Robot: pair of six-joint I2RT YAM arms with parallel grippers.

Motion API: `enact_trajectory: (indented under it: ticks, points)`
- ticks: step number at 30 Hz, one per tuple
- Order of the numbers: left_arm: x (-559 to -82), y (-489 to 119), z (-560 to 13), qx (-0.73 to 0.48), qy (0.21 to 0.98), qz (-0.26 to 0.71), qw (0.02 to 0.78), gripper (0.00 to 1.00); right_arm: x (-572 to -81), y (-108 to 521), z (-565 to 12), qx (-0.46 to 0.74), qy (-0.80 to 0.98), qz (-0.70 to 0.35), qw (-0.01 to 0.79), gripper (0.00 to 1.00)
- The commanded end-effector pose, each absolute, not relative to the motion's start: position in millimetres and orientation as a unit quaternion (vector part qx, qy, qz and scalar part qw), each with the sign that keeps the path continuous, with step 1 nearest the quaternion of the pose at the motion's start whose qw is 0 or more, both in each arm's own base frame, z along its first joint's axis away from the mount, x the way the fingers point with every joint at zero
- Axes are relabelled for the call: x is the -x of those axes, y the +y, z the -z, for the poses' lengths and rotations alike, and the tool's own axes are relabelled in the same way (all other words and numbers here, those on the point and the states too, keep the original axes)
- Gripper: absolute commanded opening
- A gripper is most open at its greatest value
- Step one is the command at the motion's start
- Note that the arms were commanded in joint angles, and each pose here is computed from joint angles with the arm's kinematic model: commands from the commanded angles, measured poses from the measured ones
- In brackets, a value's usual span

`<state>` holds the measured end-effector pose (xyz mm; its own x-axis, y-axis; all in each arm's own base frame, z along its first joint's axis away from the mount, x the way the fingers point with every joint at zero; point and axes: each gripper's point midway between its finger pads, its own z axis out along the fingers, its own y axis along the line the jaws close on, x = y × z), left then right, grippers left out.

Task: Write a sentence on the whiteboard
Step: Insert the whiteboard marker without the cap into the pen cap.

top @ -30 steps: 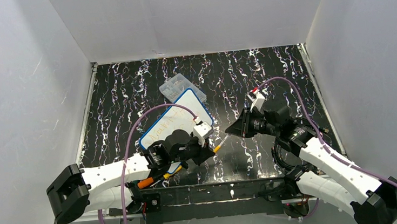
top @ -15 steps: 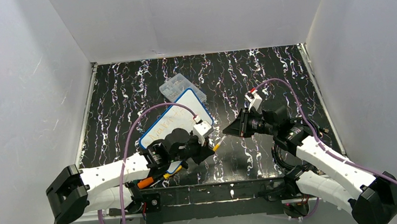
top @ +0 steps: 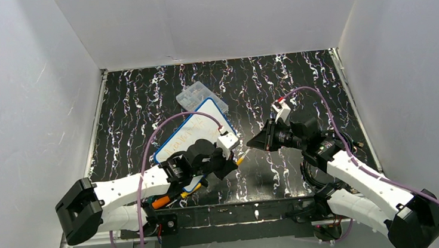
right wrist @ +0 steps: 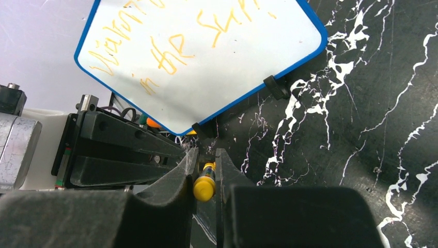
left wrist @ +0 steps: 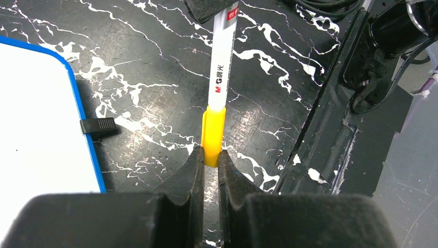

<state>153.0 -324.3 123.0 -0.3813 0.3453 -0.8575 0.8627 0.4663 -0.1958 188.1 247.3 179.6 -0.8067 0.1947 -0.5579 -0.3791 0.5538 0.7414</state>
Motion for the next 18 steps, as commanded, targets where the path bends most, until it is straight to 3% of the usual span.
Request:
enact_trajectory:
  ticks: [1, 18]
  points:
    - [-179, -364, -225, -0.369, 0.670, 0.393, 0.510, 0.00, -163, 253, -159, 0.079, 0.838, -0.481, 0.244, 0.01]
    - [-195, -377, -255, -0.371, 0.644, 0.405, 0.533, 0.00, -149, 253, -135, 0.097, 0.858, -0.462, 0.201, 0.01]
